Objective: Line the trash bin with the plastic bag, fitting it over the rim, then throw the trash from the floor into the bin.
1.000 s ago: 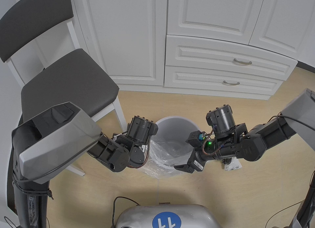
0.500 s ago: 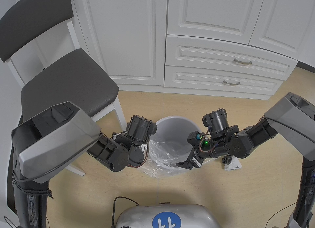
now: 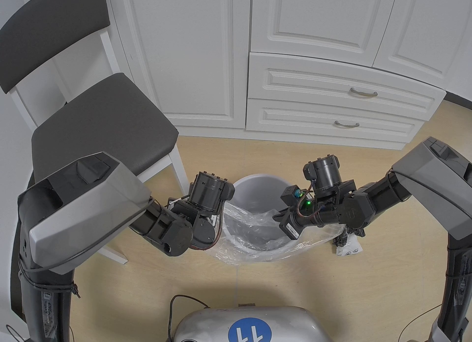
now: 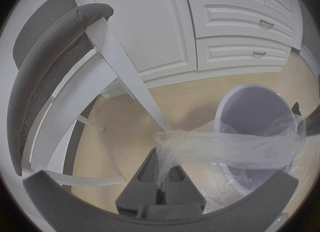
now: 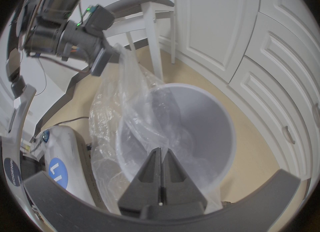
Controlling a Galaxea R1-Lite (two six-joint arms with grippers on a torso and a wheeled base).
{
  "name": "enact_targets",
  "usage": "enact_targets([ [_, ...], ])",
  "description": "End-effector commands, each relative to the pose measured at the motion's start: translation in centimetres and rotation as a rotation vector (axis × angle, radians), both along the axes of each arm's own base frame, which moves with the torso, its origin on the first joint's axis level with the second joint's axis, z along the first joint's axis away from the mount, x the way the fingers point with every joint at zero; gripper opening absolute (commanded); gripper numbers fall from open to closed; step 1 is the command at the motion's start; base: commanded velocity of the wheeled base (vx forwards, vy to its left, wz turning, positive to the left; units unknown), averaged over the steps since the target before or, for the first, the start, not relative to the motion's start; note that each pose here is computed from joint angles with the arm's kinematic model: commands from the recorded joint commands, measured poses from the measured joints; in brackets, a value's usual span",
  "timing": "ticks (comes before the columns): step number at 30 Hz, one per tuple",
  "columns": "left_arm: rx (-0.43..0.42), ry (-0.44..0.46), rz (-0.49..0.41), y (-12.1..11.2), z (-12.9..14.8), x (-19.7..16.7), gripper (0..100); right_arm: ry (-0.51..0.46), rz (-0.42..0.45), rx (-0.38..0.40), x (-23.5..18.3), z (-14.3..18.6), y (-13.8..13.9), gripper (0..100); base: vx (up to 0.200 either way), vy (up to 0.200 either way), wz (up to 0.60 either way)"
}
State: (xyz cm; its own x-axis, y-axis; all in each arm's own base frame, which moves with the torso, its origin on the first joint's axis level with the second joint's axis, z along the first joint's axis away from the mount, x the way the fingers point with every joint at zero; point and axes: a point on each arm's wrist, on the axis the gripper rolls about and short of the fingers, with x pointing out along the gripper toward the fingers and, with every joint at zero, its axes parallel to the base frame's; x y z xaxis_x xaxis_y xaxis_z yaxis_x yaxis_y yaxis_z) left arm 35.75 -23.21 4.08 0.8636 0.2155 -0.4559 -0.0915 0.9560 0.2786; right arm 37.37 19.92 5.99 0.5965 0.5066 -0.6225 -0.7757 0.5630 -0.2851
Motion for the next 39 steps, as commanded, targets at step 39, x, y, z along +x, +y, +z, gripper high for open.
enact_targets([
  [39,-0.167,-0.211,0.006,-1.8,-1.6,4.3,0,-0.31,-0.447,0.565,11.9,0.4,1.0,0,0.0,0.0,0.0],
])
